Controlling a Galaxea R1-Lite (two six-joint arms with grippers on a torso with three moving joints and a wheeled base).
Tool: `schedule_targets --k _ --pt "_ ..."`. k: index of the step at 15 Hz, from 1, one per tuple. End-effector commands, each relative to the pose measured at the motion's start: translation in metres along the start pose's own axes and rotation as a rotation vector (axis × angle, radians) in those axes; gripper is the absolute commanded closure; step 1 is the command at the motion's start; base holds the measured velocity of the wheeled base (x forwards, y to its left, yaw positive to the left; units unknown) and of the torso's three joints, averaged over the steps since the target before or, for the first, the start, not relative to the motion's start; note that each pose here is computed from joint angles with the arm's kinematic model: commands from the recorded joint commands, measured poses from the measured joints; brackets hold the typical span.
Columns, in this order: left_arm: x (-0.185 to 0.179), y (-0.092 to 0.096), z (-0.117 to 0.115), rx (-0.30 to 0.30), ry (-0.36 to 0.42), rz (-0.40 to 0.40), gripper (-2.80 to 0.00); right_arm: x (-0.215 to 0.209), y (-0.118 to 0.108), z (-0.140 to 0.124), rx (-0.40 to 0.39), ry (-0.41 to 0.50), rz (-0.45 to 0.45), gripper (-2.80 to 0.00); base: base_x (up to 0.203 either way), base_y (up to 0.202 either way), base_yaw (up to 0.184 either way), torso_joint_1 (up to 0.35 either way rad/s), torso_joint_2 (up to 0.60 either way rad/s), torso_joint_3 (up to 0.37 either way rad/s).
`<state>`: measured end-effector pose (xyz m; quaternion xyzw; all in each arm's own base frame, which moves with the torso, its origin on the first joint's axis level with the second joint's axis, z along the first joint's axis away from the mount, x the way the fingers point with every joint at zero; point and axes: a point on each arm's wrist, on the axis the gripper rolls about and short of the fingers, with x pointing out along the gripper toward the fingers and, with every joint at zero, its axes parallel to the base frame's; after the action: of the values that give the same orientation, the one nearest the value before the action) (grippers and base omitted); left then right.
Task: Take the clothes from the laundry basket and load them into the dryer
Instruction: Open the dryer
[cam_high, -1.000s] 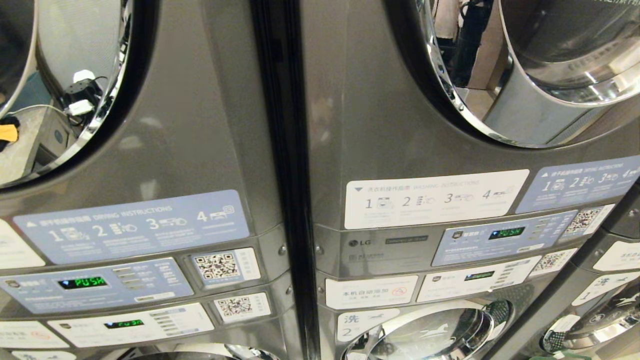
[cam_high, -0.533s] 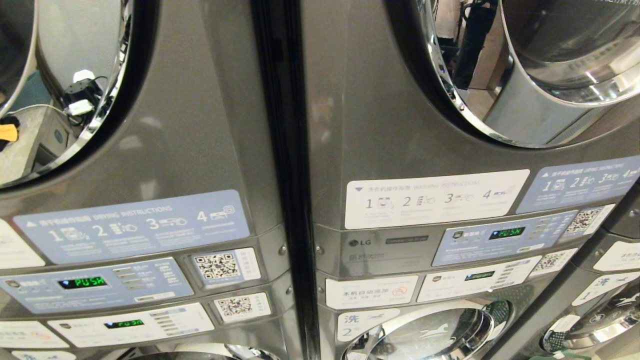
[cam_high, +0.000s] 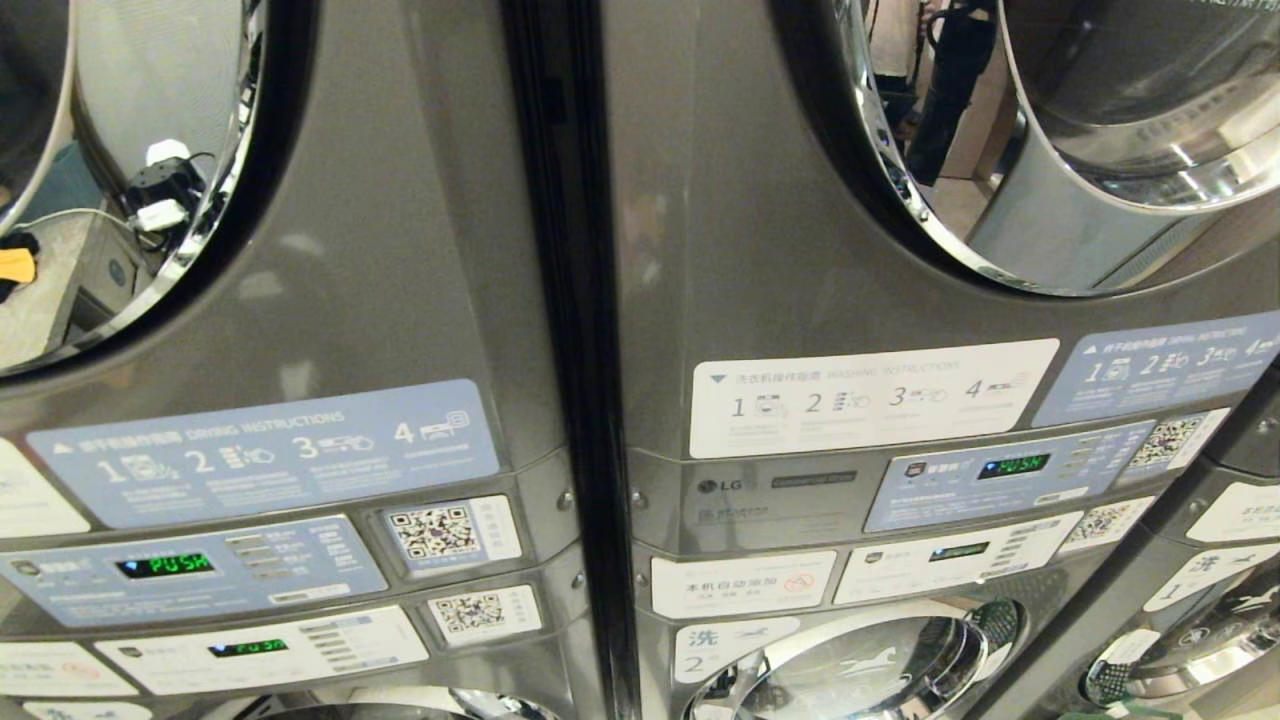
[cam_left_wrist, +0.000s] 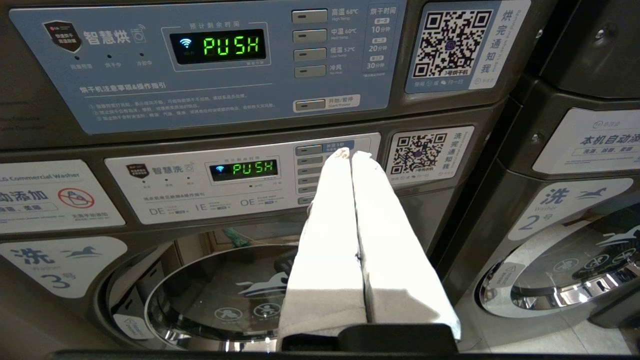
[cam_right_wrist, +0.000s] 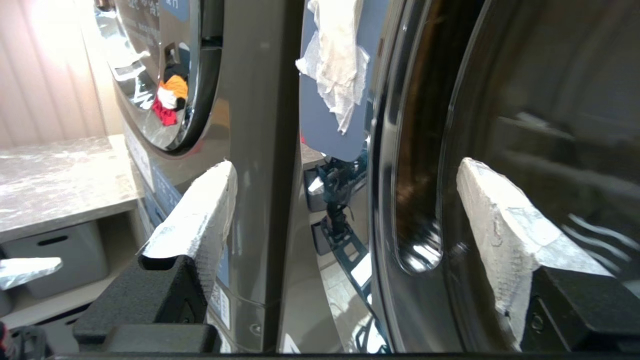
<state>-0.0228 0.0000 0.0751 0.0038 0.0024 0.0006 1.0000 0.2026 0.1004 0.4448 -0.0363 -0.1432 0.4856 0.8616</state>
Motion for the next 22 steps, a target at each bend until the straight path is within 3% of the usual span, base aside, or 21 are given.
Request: schedule_targets --k 1,8,13,19,22 --pt "0.0 0.0 0.0 0.0 0.001 0.0 0.0 0.012 -0.005 -0.009 0.014 0.015 0.016 -2.8 0.0 0.0 0.0 0.0 0.0 0.0" --pt "0.0 0.0 0.0 0.0 0.0 0.0 0.0 0.038 -0.003 -0.013 0.024 -0.001 0.073 -2.8 0.0 0.0 0.0 0.0 0.0 0.0" --pt "0.0 0.0 0.0 0.0 0.0 0.0 0.0 0.05 0.023 -0.01 0.05 -0.021 0.178 -2.8 0.0 0.0 0.0 0.0 0.0 0.0" --pt "0.0 0.0 0.0 -0.002 0.0 0.0 0.0 0.01 0.05 0.031 0.07 -0.088 0.217 -2.8 0.0 0.0 0.0 0.0 0.0 0.0" --pt "0.0 0.0 0.0 -0.001 0.0 0.001 0.0 -0.032 0.065 0.058 0.054 -0.124 0.165 -2.8 0.0 0.0 0.0 0.0 0.0 0.0"
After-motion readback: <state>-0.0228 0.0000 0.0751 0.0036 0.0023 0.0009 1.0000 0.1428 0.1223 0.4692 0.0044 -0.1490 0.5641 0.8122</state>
